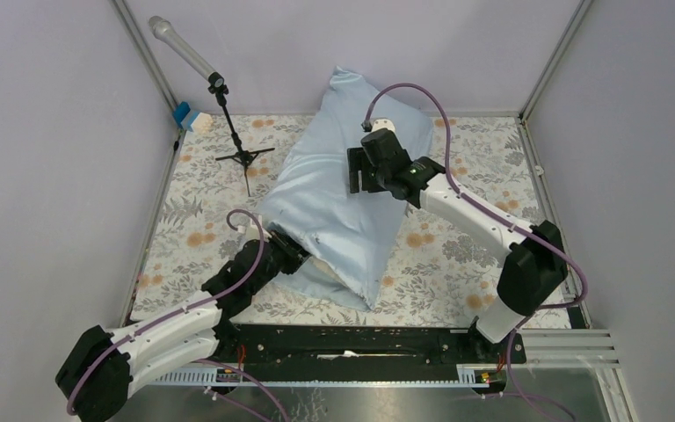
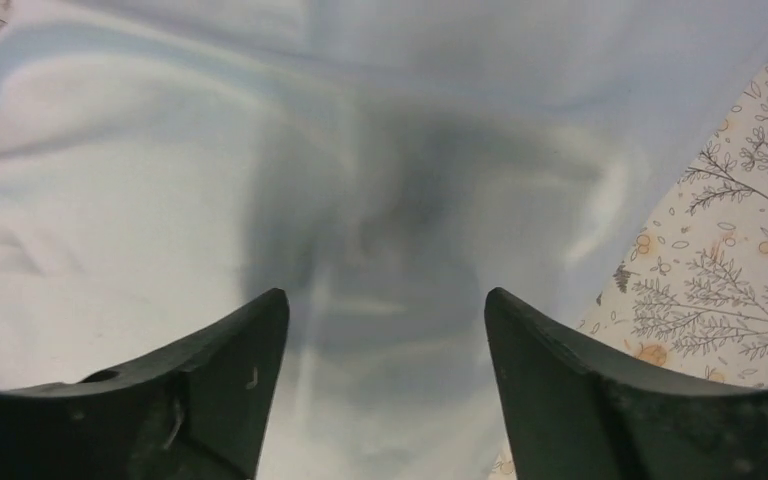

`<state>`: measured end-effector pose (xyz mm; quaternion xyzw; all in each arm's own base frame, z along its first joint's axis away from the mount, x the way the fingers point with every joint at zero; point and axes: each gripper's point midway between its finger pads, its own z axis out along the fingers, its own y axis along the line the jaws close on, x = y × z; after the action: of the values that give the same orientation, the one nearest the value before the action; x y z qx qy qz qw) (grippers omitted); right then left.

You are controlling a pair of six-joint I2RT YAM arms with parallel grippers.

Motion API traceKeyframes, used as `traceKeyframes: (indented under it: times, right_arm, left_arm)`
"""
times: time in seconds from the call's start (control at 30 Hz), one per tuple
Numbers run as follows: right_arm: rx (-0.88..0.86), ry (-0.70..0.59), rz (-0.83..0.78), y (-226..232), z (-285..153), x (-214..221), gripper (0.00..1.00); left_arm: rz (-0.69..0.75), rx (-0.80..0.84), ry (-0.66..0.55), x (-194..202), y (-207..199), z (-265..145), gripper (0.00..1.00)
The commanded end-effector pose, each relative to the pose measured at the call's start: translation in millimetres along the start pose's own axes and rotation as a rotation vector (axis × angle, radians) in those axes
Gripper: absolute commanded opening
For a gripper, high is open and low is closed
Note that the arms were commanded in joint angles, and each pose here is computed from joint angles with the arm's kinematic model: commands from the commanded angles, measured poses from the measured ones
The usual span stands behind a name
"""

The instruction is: Put the pillow into the pillowcase

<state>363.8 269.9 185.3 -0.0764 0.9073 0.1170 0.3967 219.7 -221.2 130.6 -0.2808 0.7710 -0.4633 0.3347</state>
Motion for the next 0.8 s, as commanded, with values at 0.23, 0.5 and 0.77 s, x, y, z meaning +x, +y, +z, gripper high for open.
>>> traceKeyframes:
  times: [0.23, 0.5, 0.77]
  right_arm:
    - [-0.041, -0.137, -0.04, 3, -35, -31, 0.99]
    - [-0.06, -0.161, -0.115, 25, 8, -66, 0.82]
    - [-0.065, -0.145, -0.274, 28, 30, -65, 0.67]
  left_arm:
    - [-0.039, -0.025, -0.044, -3, 23, 4, 0.0]
    - [-0.048, -0.032, -0.037, 0, 29, 2, 0.0]
    - [-0.042, -0.038, -0.035, 0, 32, 1, 0.0]
